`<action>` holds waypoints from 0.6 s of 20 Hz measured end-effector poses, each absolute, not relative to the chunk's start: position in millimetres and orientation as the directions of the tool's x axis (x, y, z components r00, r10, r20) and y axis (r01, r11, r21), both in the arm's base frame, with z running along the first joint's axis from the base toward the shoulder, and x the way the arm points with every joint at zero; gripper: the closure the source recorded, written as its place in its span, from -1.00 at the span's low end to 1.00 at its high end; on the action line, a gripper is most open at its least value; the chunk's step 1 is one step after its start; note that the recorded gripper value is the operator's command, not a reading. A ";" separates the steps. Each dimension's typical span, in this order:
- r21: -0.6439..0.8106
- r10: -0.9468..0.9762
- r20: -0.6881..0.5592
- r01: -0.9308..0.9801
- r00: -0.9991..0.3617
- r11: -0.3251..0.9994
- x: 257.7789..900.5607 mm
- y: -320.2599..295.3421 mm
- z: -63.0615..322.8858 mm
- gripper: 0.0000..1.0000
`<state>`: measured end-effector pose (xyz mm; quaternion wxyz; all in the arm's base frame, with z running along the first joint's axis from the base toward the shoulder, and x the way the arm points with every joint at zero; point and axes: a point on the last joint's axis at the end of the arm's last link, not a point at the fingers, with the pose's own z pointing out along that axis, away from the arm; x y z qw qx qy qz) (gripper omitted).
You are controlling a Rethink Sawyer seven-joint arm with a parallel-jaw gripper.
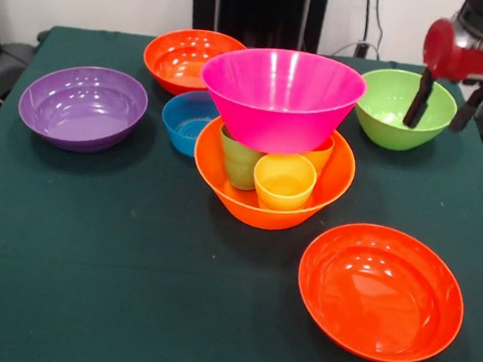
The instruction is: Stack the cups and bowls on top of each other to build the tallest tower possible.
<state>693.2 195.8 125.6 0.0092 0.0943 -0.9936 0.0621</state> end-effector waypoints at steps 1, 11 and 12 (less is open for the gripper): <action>-0.120 -0.187 0.025 -0.188 -0.982 0.975 693.7 197.0 133.0 -1.00; -0.094 -0.173 -0.010 -0.172 -0.985 0.981 693.0 195.8 187.2 -1.00; -0.089 -0.168 -0.009 -0.167 -0.986 0.982 693.0 193.1 190.3 -1.00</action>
